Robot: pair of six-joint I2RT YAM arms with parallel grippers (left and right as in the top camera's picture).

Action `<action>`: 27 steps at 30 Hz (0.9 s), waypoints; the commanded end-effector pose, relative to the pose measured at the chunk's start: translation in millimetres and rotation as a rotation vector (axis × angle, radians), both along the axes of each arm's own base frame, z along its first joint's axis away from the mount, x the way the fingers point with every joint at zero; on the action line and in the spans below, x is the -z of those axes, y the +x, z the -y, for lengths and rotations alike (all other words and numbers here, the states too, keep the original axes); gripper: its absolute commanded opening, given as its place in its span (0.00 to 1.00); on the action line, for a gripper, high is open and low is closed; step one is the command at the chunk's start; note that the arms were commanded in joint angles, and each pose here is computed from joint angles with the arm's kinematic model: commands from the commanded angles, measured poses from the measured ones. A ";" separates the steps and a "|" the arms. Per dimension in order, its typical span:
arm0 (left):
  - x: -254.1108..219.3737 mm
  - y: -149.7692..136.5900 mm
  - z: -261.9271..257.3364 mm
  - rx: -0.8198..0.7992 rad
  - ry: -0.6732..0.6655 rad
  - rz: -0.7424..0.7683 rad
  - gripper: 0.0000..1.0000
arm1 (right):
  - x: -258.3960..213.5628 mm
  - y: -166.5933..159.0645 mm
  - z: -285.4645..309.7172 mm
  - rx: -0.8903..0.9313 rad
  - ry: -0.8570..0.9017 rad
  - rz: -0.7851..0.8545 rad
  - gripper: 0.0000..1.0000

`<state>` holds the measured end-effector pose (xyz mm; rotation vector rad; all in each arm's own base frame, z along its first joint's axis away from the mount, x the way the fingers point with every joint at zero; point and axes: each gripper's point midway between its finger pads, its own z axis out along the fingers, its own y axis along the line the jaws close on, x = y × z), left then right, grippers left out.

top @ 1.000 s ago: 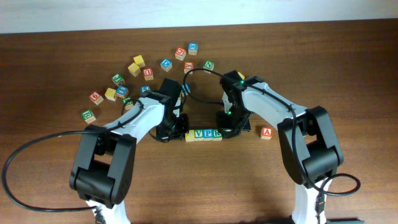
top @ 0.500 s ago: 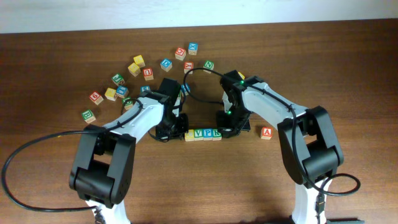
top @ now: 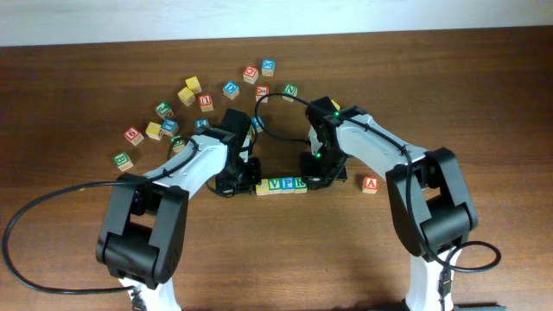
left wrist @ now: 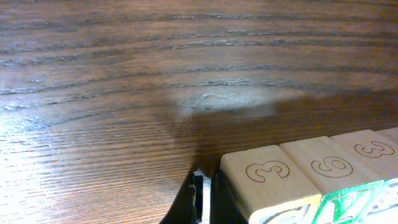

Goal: Spell out CVPR

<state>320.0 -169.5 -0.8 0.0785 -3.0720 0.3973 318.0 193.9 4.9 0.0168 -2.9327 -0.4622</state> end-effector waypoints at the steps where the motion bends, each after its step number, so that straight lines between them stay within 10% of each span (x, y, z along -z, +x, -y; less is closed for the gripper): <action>1: 2.0 0.5 2.6 0.019 -0.008 0.002 0.00 | 4.6 -5.5 2.2 0.001 -0.020 -0.014 0.04; 19: 3.6 6.5 -18.9 -0.007 0.078 0.019 0.00 | 3.3 -3.5 14.5 0.043 -0.062 -0.028 0.04; 27: -88.0 19.8 -55.5 -0.091 0.113 0.162 0.00 | -94.9 6.0 63.5 0.130 -0.072 0.103 0.04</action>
